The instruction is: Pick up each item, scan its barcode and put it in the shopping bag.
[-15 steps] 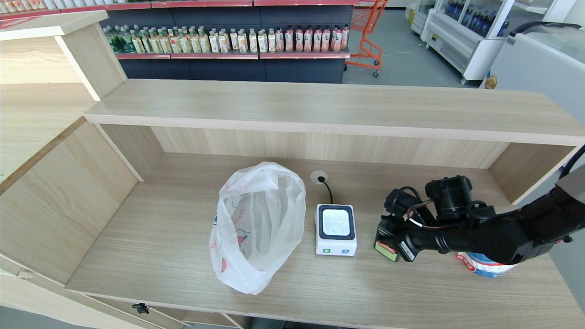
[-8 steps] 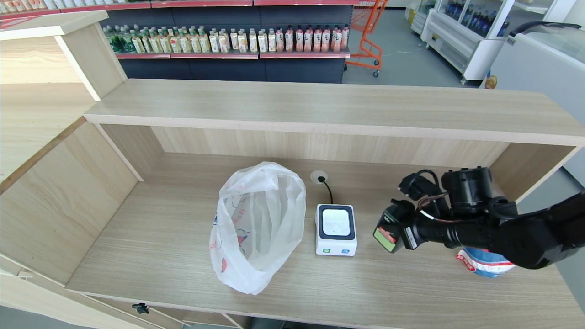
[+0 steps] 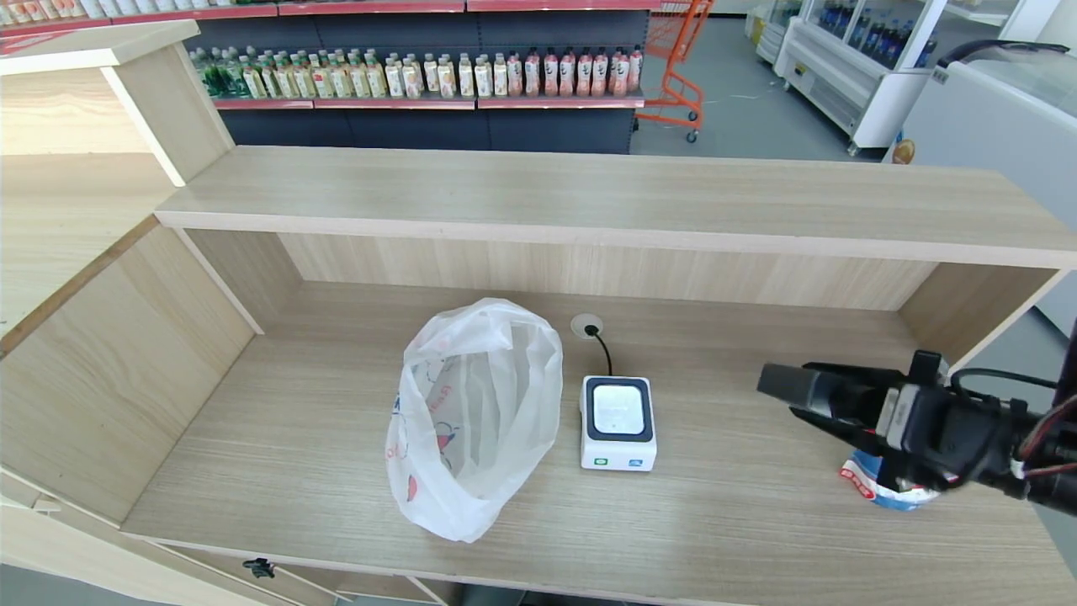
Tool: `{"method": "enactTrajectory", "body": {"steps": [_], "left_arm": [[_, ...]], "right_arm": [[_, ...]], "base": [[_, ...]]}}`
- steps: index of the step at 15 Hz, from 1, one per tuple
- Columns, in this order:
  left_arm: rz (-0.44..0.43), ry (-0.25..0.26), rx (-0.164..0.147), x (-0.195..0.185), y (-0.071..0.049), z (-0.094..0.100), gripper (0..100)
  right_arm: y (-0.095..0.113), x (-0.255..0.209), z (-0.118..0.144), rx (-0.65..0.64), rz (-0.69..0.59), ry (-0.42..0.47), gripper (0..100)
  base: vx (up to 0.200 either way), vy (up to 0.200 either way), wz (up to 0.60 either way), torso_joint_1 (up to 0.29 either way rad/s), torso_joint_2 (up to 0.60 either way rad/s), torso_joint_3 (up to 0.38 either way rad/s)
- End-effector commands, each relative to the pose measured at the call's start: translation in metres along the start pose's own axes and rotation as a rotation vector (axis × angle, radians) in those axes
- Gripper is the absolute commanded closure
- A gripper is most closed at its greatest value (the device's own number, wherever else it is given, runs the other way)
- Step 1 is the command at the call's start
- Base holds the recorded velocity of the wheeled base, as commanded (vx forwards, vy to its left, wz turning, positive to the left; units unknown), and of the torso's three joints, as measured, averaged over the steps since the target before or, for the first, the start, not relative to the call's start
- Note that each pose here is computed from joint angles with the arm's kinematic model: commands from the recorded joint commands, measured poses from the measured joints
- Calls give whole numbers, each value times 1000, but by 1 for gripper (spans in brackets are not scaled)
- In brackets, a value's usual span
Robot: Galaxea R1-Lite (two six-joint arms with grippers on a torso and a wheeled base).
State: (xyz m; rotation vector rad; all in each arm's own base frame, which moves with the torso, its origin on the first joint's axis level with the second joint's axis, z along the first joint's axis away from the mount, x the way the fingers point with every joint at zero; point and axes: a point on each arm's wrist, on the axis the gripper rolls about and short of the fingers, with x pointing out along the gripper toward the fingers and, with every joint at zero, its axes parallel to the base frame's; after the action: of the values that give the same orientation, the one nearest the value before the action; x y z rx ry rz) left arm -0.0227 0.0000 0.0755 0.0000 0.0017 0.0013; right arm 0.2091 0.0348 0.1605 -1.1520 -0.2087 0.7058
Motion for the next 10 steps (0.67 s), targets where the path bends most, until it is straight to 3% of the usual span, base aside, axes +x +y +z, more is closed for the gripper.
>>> {"method": "enactTrajectory", "body": {"steps": [1,2,3,4,6,10], "left_arm": [[0,0,0,0,0,0,0],[0,0,0,0,0,0,0],[0,0,0,0,0,0,0],[0,-2,0,0,0,0,0],[0,0,0,0,0,0,0],[0,0,0,0,0,0,0]], "right_arm": [[0,-14,9,-479,-10,-284,100],[7,-10,17,-647,-10,-402,100],[15,-7,23,-732,10,-459,100],[36,-8,25,-821,124,-526,100],[56,-18,21,-838,281,-573,100],[57,-8,28,-1125,201,-723,100]], "base": [[0,0,0,0,0,0],[0,0,0,0,0,0],[0,0,0,0,0,0],[0,0,0,0,0,0],[0,0,0,0,0,0],[0,0,0,0,0,0]]}}
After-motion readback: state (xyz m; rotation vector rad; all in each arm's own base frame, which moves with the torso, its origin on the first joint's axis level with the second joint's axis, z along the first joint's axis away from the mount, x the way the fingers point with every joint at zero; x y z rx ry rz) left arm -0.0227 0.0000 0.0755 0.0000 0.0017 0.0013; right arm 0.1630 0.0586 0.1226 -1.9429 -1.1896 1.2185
